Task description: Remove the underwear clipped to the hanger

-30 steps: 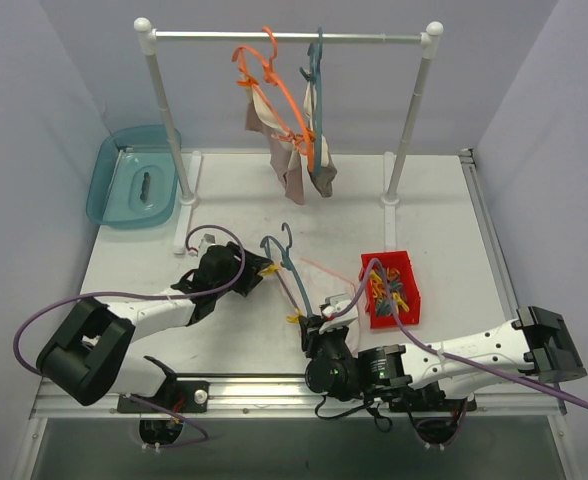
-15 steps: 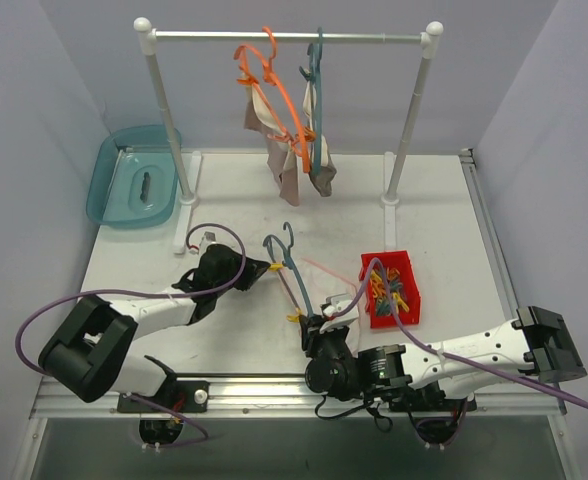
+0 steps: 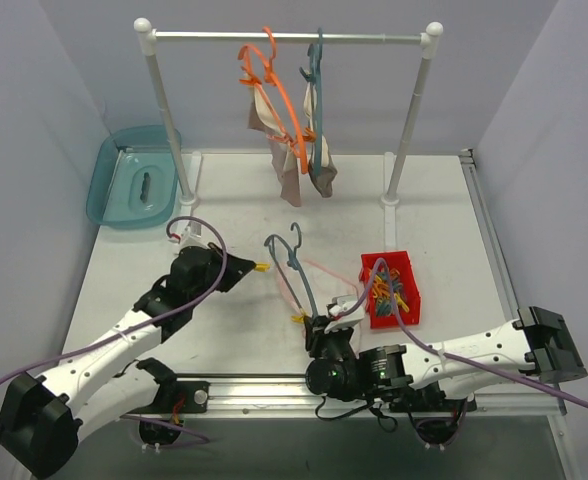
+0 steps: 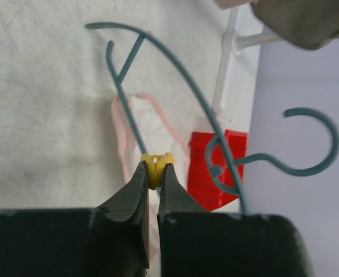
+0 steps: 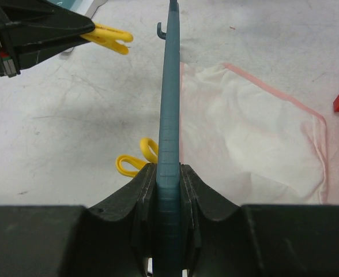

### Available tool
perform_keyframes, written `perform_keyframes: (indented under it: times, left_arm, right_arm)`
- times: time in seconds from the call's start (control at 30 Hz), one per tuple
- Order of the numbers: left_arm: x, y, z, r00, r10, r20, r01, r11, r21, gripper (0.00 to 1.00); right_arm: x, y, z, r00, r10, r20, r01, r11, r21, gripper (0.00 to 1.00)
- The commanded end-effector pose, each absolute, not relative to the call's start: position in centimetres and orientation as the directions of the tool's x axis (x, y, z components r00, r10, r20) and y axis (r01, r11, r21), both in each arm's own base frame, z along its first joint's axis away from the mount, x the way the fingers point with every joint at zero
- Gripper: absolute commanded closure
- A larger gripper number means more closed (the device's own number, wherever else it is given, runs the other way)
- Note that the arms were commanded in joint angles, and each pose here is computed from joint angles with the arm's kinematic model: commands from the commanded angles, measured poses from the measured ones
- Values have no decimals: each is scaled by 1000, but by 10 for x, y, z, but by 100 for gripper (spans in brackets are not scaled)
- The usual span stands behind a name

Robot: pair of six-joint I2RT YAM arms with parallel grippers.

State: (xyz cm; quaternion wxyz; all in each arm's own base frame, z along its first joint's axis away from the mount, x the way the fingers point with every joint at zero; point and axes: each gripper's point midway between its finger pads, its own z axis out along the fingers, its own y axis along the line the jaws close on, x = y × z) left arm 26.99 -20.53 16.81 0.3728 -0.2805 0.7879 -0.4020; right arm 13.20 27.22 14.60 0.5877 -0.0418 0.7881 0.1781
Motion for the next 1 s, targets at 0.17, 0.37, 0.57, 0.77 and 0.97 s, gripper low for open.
perform_keyframes:
  times: [0.17,0.37,0.57,0.77,0.97]
  left_arm:
    - [207,-192,72,-798,-467,-382,-175,785,-594,98]
    - [198,-198,60,-788,-504,-353,-165,726,-668,88]
    - [201,-197,79,-774,-511,-374,-147,719,-679,30]
    - [202,-191,115,-730,-538,-422,-141,722,-677,14]
    - [194,-224,168,-739,-557,-378,-52,607,-793,7]
  right_arm:
    - [149,243,162,-223,151,-963,-177,965,193,100]
    - [156,239,158,-226,125,-966,-152,975,162,100]
    - [155,244,155,-234,115,-965,-156,976,154,100]
    - [153,253,161,-232,102,-967,-178,973,145,100]
    - [150,270,172,-230,114,-967,-235,957,169,100]
